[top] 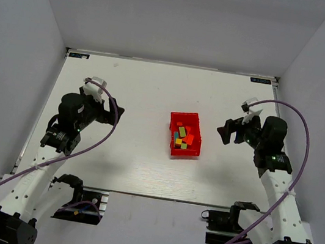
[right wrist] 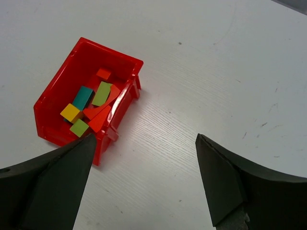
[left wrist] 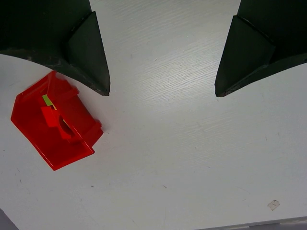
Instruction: Build the wood block tower
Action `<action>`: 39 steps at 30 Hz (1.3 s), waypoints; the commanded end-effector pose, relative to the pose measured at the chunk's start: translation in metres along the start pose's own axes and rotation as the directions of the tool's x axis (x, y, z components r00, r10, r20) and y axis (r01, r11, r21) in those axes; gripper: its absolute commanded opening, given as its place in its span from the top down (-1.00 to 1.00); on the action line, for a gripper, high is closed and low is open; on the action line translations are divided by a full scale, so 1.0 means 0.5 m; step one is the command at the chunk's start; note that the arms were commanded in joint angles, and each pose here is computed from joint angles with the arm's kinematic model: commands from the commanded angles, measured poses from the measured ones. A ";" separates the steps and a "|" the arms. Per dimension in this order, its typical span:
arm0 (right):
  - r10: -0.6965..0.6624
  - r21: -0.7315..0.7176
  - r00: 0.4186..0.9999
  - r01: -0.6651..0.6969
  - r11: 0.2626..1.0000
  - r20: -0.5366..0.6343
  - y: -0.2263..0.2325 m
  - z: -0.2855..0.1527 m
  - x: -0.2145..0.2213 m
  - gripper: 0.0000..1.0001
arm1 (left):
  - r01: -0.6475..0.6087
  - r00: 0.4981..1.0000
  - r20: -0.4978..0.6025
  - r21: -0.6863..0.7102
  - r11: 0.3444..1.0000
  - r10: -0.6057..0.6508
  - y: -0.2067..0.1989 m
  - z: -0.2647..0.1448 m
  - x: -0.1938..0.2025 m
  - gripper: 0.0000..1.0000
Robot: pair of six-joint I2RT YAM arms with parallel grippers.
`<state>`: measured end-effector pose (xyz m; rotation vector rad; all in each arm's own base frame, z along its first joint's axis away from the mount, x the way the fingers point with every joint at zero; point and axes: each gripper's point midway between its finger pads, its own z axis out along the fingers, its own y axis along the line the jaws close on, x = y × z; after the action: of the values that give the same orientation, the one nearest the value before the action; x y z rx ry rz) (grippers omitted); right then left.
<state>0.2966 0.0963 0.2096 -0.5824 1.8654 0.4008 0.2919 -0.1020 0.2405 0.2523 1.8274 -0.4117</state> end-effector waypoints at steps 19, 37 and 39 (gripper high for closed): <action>-0.106 -0.305 0.994 0.100 0.947 -0.001 0.103 0.027 -0.013 0.72 | 0.015 1.000 0.008 0.085 0.996 -0.015 -0.027 0.019 -0.013 0.43; -0.064 -0.033 0.898 0.054 0.998 -0.436 0.052 0.269 0.121 -0.30 | 0.079 0.983 -0.170 0.077 0.994 -0.065 -0.021 0.064 0.046 -0.29; -0.068 -0.008 0.881 0.073 0.997 -0.469 0.045 0.283 0.142 -0.30 | 0.076 0.983 -0.172 0.086 0.993 -0.061 -0.027 0.064 0.046 -0.29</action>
<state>0.3508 0.1786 0.0861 -0.8534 2.3056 0.3320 0.3075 -0.1222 0.1921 0.2756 2.0361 -0.5169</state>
